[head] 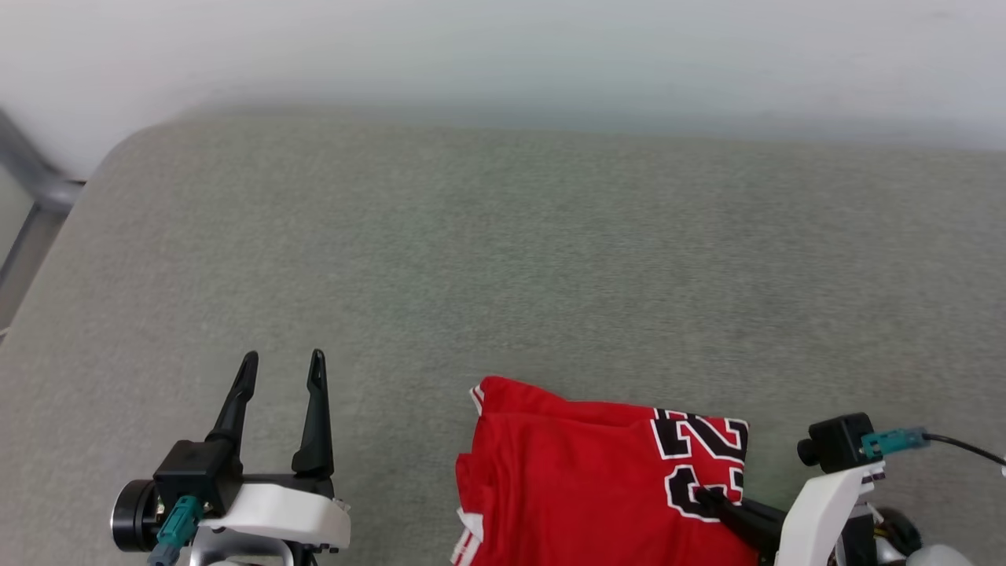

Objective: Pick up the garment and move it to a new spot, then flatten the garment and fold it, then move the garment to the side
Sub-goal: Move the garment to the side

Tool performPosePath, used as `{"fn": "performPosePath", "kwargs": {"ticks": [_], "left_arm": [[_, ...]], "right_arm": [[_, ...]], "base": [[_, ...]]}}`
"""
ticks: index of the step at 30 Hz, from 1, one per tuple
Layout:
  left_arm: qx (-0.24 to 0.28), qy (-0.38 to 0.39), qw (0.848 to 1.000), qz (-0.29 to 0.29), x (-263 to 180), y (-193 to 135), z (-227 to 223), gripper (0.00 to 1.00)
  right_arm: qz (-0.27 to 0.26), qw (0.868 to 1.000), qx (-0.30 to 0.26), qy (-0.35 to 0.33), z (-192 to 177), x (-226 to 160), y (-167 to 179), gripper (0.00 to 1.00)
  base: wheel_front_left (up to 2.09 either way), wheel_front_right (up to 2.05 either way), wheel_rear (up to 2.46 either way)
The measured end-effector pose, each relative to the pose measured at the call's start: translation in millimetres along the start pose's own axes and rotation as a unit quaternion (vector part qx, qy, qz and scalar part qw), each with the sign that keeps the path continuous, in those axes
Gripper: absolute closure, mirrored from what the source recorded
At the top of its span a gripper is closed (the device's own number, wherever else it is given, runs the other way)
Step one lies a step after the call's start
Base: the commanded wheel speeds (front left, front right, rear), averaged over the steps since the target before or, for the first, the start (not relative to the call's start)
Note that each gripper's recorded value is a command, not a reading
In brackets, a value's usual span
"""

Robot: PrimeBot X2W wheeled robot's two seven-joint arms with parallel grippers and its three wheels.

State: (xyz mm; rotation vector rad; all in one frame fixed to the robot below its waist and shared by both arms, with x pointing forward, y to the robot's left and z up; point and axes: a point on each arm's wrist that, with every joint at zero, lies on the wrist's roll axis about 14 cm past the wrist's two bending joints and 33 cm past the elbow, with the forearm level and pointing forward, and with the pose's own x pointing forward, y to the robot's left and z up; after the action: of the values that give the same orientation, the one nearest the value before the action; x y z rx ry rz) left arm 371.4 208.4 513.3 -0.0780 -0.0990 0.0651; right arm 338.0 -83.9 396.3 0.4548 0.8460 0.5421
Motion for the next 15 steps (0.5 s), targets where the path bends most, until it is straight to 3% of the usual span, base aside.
{"fn": "performPosePath", "kwargs": {"ticks": [2, 8, 15], "left_arm": [[0.0, -0.002, 1.0, -0.009, 0.0, -5.5, 1.3, 0.0], [0.0, -0.013, 0.998, -0.056, 10.2, -36.0, 5.7, 0.0], [-0.009, -0.02, 0.99, -0.136, 30.6, -91.7, 4.1, 0.0]], "right_arm": [[-0.017, 0.999, -0.045, -0.01, 7.6, -8.7, -4.1, 1.0], [-0.076, 0.991, -0.107, -0.032, 19.3, -43.8, -26.1, 1.0], [-0.167, 0.975, -0.13, -0.071, 38.5, -97.3, -64.4, 1.0]], "base": [[0.0, 0.0, 0.0], [0.0, 0.0, 0.0], [0.0, 0.0, 0.0]]}}
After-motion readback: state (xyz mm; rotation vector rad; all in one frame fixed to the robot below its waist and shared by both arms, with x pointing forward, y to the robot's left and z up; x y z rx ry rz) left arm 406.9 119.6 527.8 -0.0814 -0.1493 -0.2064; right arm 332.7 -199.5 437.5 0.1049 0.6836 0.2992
